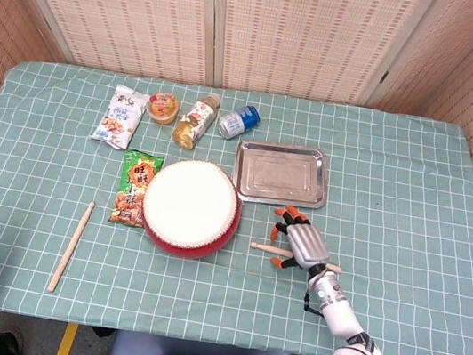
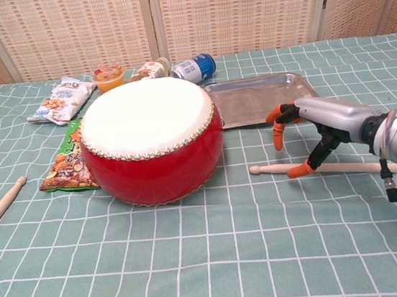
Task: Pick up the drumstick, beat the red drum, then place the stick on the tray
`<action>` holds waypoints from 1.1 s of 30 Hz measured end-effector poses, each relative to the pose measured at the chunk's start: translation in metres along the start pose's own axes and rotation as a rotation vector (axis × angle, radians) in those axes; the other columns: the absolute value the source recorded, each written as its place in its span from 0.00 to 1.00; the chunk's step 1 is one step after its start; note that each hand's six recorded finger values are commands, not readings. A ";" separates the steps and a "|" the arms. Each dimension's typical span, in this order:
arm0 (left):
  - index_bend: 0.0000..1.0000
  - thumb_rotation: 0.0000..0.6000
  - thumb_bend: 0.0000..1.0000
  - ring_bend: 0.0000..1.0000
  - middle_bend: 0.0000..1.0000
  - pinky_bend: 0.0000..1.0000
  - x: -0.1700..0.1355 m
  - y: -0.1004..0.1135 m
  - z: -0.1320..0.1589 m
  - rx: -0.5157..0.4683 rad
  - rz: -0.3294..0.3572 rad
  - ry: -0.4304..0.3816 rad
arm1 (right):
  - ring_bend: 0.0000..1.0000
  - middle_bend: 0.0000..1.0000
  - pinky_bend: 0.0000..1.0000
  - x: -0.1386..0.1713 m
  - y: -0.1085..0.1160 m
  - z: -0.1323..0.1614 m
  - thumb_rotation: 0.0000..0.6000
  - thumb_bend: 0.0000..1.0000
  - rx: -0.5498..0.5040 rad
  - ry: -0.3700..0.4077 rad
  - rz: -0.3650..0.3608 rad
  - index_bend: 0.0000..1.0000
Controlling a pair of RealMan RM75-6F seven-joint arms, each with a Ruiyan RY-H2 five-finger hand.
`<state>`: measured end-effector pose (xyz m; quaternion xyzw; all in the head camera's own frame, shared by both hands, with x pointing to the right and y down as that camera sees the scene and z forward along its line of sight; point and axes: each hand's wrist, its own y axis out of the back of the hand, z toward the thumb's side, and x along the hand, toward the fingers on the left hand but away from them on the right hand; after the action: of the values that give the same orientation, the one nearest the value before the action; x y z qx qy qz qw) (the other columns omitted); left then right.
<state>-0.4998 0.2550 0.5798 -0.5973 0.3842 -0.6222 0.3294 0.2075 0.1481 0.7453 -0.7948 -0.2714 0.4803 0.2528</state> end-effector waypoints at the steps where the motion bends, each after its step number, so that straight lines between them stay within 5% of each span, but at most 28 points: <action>1: 0.04 1.00 0.26 0.02 0.03 0.07 0.000 0.000 0.000 0.000 -0.001 0.001 | 0.03 0.11 0.15 -0.001 -0.001 0.000 1.00 0.19 0.004 -0.003 0.004 0.49; 22: 0.04 1.00 0.26 0.02 0.03 0.07 0.000 -0.004 -0.002 -0.005 -0.007 0.001 | 0.03 0.11 0.14 -0.001 -0.014 -0.013 1.00 0.30 0.088 -0.039 0.048 0.52; 33: 0.04 1.00 0.26 0.02 0.03 0.07 -0.002 -0.004 -0.006 -0.007 -0.006 0.011 | 0.03 0.11 0.15 0.000 -0.017 -0.011 1.00 0.39 0.062 -0.033 0.032 0.63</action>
<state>-0.5050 0.2589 0.5823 -0.5963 0.3861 -0.6251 0.3234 0.2137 0.1591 0.7613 -0.7828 -0.2476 0.5056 0.2650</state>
